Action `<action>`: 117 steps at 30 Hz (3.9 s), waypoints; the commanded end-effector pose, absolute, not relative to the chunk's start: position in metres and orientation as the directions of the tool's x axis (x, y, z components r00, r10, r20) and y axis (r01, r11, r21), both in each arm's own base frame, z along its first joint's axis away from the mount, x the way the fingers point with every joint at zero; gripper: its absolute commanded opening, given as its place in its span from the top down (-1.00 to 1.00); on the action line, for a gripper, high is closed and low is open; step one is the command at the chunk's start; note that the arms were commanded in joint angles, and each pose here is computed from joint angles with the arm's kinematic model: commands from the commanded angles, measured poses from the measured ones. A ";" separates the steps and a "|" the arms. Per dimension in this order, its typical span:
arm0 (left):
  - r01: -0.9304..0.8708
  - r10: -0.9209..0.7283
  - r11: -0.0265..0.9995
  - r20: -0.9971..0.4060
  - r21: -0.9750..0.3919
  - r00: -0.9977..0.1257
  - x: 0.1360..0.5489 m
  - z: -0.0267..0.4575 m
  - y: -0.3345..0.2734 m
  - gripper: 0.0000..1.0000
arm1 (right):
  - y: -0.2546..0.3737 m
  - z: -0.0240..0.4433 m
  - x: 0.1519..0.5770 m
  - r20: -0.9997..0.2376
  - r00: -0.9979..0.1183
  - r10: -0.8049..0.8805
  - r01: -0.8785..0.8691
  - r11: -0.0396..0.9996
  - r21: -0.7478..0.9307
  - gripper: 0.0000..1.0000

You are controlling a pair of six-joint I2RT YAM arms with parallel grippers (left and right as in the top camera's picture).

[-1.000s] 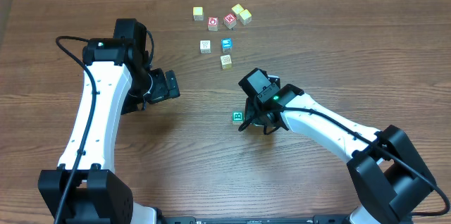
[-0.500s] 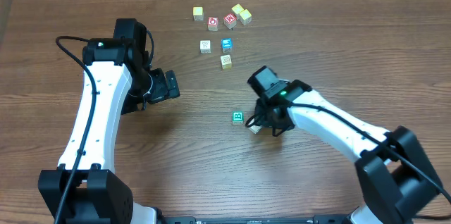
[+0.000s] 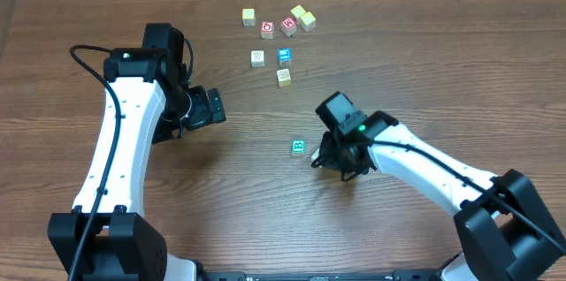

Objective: Flip 4 blocks

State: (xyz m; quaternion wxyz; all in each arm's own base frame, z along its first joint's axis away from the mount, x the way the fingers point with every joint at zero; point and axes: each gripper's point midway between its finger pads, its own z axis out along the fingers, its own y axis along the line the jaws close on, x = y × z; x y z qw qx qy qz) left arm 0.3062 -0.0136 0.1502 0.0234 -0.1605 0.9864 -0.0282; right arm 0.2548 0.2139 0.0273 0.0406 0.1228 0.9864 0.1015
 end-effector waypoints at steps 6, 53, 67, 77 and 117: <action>-0.329 -0.333 0.942 -0.068 -0.064 -0.941 0.311 0.158 -0.012 -0.99 | 0.225 0.018 0.251 -0.054 -0.944 0.326 0.303 0.919 0.253 0.92; -0.329 -0.333 0.942 -0.068 -0.064 -0.941 0.311 0.158 -0.012 -1.00 | 0.233 0.017 0.284 -0.230 -0.919 0.320 0.257 0.929 0.266 0.92; -0.329 -0.333 0.942 -0.068 -0.064 -0.941 0.311 0.158 -0.012 -0.99 | 0.248 0.020 0.241 -0.054 -0.960 0.276 0.249 0.923 0.295 0.93; -0.329 -0.333 0.942 -0.068 -0.064 -0.941 0.311 0.158 -0.012 -1.00 | 0.253 0.018 0.252 -0.181 -0.948 0.262 0.211 0.942 0.262 0.92; -0.329 -0.333 0.942 -0.068 -0.065 -0.941 0.311 0.158 -0.013 -1.00 | 0.254 0.025 0.274 -0.280 -0.916 0.288 0.208 0.937 0.281 0.92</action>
